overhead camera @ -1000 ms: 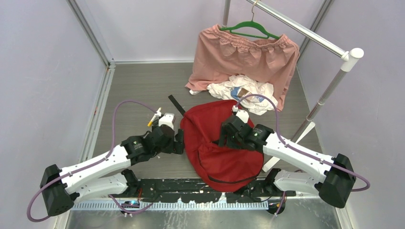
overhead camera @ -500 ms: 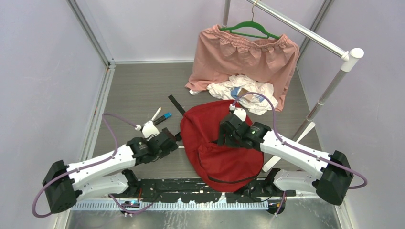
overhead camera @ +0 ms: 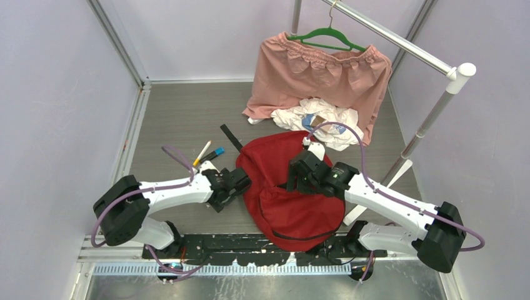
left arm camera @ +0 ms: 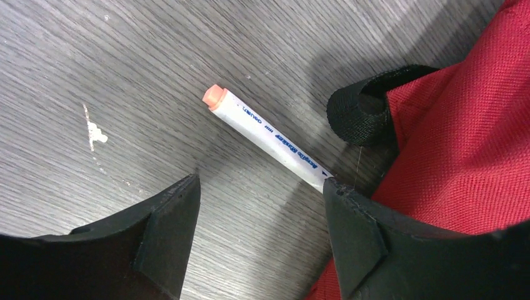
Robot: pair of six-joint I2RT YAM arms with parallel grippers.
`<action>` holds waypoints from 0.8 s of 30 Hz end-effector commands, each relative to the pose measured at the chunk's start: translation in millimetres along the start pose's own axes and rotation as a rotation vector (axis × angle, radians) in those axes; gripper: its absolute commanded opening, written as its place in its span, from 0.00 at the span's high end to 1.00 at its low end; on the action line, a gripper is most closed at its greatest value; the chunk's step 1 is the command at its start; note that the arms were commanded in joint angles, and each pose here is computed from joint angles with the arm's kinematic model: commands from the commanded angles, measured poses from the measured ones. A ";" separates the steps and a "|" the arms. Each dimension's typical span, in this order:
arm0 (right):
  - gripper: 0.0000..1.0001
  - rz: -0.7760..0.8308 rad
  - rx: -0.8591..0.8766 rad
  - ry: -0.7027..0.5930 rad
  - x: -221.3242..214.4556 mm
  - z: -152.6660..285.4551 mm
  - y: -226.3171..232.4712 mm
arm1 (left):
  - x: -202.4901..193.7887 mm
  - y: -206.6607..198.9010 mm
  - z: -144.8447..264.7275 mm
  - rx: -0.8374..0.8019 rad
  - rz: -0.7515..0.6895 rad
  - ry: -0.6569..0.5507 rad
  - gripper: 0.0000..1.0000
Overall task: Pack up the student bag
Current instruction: Pick up the stationery from the center of the board.
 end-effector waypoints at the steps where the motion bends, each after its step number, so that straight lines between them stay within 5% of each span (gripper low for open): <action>1: 0.25 -0.011 0.029 -0.026 7.1 7.1 4.0 | 3.3 -8.1 -5.4 -0.014 0.094 -0.038 0.31; 7: 0.24 0.007 0.021 -0.048 14.1 10.3 5.0 | 1.2 32.2 -16.3 0.171 0.099 -0.067 0.67; 12: 0.25 -0.004 0.031 -0.065 18.9 17.2 6.6 | -0.4 53.9 -17.8 0.186 0.123 -0.057 0.83; 14: 0.25 -0.012 0.052 -0.082 23.1 23.5 9.0 | 4.0 55.2 -13.7 0.157 0.126 -0.065 0.80; 24: 0.25 0.018 0.042 -0.129 37.7 36.9 9.0 | 36.1 10.8 12.9 -0.014 0.163 -0.165 0.35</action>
Point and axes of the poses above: each gripper's point midway between its finger pads, its own z axis back along the fingers, its own y axis along the line the jaws close on, x = y × z, the point moved 2 cm from there along z, back along the fingers, and after that the axes turned 4 degrees about -z, right-handed, at the moved point
